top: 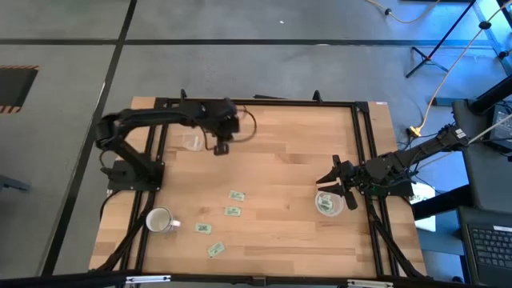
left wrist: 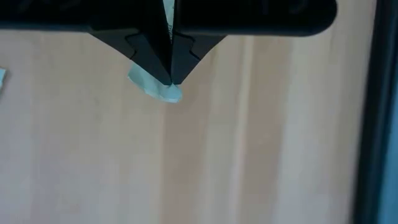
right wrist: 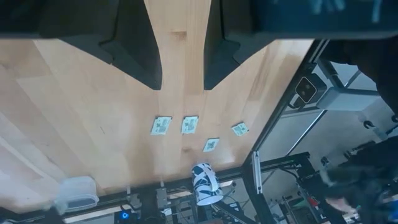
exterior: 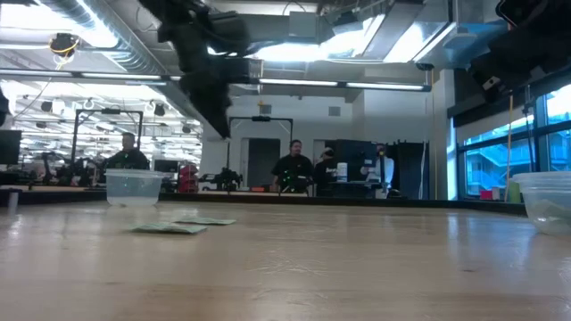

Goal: Pick and place Stevia / Truvia into bins
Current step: Put the stevia packet into the square transparent container

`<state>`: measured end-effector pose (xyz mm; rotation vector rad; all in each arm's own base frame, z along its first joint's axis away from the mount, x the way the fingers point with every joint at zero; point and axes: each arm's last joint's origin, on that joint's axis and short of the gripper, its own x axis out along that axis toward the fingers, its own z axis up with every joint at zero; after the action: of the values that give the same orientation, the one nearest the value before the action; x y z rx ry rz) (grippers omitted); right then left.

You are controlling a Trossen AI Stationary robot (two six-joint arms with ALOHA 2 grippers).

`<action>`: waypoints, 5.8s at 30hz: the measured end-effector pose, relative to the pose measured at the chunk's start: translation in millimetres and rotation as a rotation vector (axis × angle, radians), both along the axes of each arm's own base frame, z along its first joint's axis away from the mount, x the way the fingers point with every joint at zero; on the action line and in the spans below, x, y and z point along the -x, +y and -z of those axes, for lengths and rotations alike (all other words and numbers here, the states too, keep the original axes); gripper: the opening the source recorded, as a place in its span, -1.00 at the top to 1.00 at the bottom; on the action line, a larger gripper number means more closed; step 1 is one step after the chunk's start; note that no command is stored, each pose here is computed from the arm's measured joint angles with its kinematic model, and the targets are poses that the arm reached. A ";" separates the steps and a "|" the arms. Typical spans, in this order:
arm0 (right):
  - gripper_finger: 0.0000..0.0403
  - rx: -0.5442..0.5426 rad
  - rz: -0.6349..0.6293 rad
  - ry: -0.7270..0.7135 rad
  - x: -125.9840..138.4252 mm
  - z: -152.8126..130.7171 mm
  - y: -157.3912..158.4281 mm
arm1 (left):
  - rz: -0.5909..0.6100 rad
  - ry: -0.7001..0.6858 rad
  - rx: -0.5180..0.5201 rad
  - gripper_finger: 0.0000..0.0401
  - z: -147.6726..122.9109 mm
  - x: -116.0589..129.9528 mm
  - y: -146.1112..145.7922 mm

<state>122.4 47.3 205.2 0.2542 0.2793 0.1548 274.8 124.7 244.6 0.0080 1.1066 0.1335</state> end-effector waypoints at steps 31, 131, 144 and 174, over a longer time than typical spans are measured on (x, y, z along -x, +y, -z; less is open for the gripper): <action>0.39 0.012 0.000 0.031 0.8 3.3 -0.4 | -0.631 -0.189 0.088 0.99 39.7 126.3 12.8; 0.39 -0.025 0.014 0.049 1.1 4.3 -0.5 | 0.412 -0.257 0.108 0.24 106.6 -33.3 -156.4; 0.39 -0.025 0.014 0.049 1.1 4.3 -0.5 | 0.393 -0.152 0.119 0.28 133.1 -35.8 -150.4; 0.39 -0.019 0.014 0.061 1.5 5.5 -0.7 | 0.399 -0.116 0.115 0.64 138.4 -33.6 -150.3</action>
<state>120.9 46.6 199.6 0.2805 0.3370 0.1360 308.3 -25.7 106.3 0.1164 0.9761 -0.2835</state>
